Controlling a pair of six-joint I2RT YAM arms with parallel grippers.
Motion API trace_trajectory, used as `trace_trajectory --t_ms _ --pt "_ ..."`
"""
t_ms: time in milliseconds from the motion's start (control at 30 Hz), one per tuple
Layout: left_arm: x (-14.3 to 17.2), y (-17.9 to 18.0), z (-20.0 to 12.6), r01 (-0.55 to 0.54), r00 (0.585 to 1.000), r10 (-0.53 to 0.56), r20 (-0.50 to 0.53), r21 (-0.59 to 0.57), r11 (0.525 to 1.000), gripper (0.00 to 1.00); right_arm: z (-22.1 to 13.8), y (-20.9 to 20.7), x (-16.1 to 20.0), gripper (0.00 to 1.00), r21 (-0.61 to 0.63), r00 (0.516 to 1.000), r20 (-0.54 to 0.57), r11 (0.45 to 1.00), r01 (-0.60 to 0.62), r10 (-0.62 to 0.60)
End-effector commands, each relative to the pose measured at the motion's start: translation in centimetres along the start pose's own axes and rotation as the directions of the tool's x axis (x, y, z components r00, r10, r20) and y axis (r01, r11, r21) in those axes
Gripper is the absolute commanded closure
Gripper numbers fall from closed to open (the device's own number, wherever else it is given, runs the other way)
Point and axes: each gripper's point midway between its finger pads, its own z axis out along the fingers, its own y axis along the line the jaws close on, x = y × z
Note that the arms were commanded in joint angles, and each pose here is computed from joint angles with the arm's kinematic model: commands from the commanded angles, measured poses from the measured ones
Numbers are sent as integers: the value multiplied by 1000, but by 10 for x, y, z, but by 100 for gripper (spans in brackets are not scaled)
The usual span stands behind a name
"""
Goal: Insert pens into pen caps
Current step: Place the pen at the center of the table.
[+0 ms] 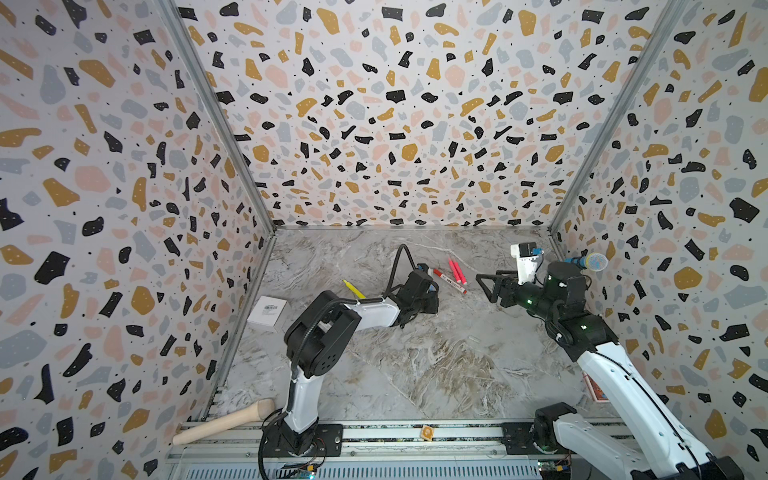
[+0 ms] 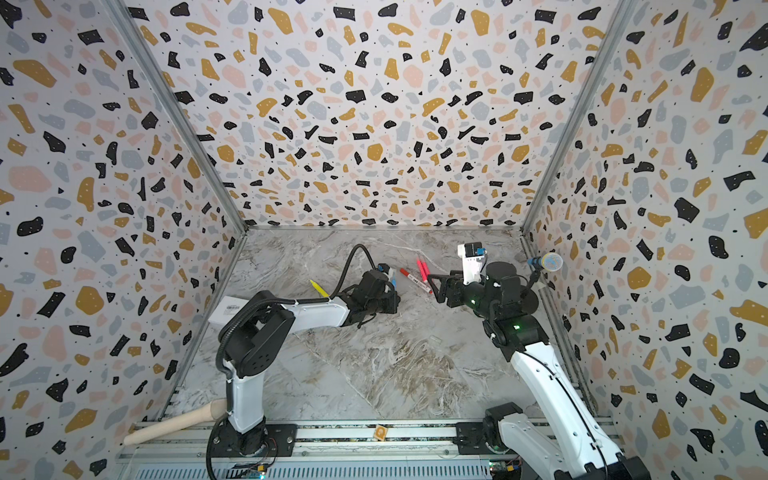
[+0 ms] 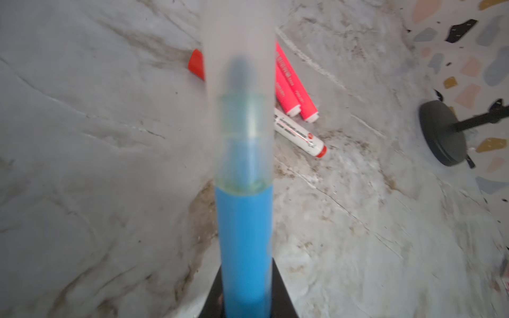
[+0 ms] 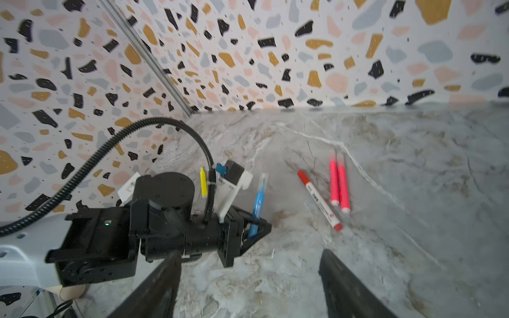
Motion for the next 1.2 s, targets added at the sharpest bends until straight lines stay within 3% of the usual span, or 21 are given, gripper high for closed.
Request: trace_trajectory --t_ms 0,133,200,233,267,300,500,600,767,900,967,1167 --pt "-6 6 14 91 996 -91 2 -64 994 93 -4 -1 -3 20 10 1000 15 1000 -4 4" --pt "-7 7 26 150 989 -150 15 -67 986 81 -2 -3 -1 20 11 1000 17 1000 -14 14" --pt "-11 7 25 173 985 -171 29 -73 982 52 0 -3 0 20 7 1000 19 1000 -16 16" --pt "-14 6 23 177 984 -174 35 -75 981 42 1 -4 2 20 6 1000 16 1000 -18 18" --pt "-18 6 18 177 984 -174 48 -81 981 16 3 -5 5 20 1 1000 8 1000 -20 20" --pt "-23 5 11 175 983 -170 65 -86 981 0 5 -5 7 20 -4 1000 -2 1000 -21 21" --pt "-53 26 -60 165 974 -132 182 -177 970 0 11 -10 16 19 2 999 -12 999 -35 35" --pt "-64 82 -111 256 944 -177 280 -280 925 2 12 -10 19 20 -10 999 -10 999 -45 45" --pt "-61 187 -173 433 875 -252 414 -435 789 14 18 -7 28 20 -38 997 -32 997 -69 67" --pt "-51 233 -174 460 877 -271 397 -529 713 23 18 -8 33 21 -35 996 -41 996 -81 80" --pt "-45 243 -160 443 893 -293 341 -561 699 30 18 -7 35 21 -34 996 -43 996 -85 83" --pt "-30 252 -135 442 897 -329 295 -579 686 32 19 -8 39 23 -33 995 -51 995 -91 89"
